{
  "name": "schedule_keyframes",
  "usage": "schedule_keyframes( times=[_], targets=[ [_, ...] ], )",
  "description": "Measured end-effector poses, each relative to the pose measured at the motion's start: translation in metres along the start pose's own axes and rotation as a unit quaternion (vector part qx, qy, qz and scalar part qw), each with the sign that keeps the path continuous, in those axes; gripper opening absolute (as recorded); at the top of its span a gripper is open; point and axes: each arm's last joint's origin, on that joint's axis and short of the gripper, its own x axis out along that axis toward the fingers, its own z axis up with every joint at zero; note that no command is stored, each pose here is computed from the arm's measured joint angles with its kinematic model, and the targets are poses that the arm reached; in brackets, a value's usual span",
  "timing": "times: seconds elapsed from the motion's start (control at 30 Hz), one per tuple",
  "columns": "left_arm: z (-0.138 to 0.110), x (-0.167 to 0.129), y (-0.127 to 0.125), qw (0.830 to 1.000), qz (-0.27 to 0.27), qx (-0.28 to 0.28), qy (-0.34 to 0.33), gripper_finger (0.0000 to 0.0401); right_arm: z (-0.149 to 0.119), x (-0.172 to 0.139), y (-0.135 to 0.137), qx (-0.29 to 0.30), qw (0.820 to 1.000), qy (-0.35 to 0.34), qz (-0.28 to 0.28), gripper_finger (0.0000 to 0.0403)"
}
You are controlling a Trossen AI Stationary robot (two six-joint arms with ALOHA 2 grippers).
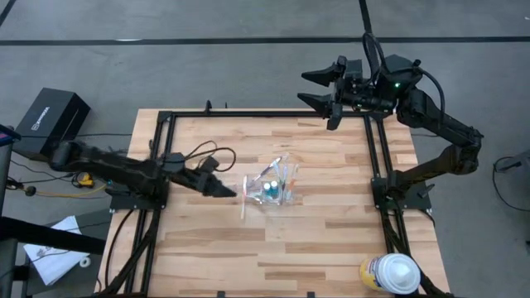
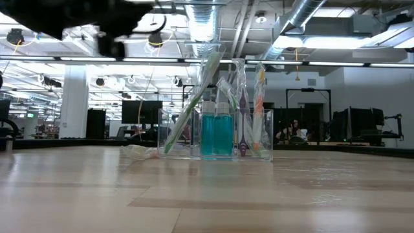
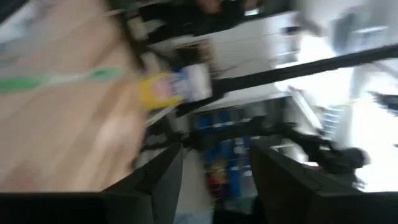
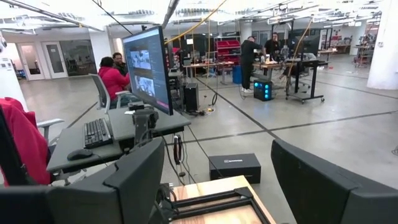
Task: Pick & Place toothbrushing station
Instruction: Put the orange toothbrush into the transparent organizer
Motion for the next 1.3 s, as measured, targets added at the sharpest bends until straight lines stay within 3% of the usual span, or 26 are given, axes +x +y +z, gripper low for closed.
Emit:
schedule_keyframes(
  times=[0.23,0.47,0.6,0.87,1.3],
  targets=[
    [-0.019,-0.037,0.004,0.988,0.134,-0.061,0.038,0.0173,0.001,-0.002,0.0,0.004,1.0,-0.003,0.001,0.0286],
    [-0.037,-0.044,0.033,0.941,0.299,-0.144,0.064,0.0173,0.001,-0.002,0.001,-0.005,1.0,-0.002,0.013,0.0286],
    [-0.037,-0.031,0.041,0.936,0.316,-0.154,0.023,0.0173,0.001,-0.002,0.001,-0.011,1.0,-0.002,0.013,0.0286],
    [-0.04,0.0,0.07,0.914,0.362,-0.183,0.011,0.0172,0.001,-0.002,0.0,-0.03,0.999,-0.001,0.012,0.0286],
    [-0.038,0.059,0.082,0.892,0.414,-0.181,0.012,0.0172,0.0,-0.003,-0.004,-0.046,0.997,0.004,0.062,0.0286]
  ],
)
